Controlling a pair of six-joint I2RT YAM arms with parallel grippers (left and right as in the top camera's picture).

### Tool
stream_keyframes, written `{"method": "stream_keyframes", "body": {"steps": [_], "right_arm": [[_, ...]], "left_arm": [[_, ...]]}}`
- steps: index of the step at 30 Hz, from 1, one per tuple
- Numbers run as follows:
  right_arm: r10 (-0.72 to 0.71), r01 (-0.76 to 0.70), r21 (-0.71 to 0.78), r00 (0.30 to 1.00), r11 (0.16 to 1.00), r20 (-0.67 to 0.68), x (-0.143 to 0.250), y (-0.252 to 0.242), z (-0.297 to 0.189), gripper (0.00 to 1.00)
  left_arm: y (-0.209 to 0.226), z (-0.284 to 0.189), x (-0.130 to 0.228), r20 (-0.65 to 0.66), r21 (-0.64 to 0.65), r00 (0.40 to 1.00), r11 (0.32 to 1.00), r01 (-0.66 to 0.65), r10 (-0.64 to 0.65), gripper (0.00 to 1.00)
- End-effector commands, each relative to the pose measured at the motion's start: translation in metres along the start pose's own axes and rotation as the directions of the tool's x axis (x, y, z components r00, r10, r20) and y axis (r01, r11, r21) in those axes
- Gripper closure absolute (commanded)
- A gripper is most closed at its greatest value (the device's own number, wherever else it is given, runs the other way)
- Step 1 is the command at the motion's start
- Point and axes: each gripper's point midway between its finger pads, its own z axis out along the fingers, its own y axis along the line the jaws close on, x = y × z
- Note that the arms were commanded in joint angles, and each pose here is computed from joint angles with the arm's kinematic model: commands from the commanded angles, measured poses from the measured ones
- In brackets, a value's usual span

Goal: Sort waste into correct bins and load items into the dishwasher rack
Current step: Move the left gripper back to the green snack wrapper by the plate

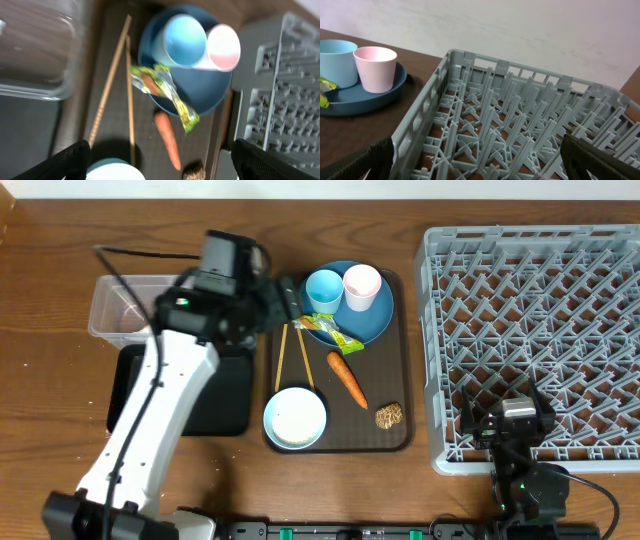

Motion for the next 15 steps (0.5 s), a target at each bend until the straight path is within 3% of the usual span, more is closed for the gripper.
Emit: {"method": "stream_keyframes", "body": {"steps": [1, 9, 15], "right_arm": [[-0.005, 0.005, 0.003, 1.000, 1.000, -0.004, 0.001, -0.001, 0.000, 0.01], [-0.005, 0.005, 0.003, 1.000, 1.000, -0.004, 0.001, -0.001, 0.000, 0.01], [-0.005, 0.005, 0.003, 1.000, 1.000, -0.004, 0.001, -0.001, 0.000, 0.01]], "left_arm": [[-0.001, 0.017, 0.012, -0.024, -0.057, 0.999, 0.998, 0.024, -0.025, 0.10], [-0.015, 0.062, 0.043, -0.124, -0.098, 0.992, 0.995, 0.008, -0.020, 0.11], [-0.019, 0.096, 0.042, -0.133, -0.094, 0.991, 0.996, -0.003, -0.010, 0.11]]}}
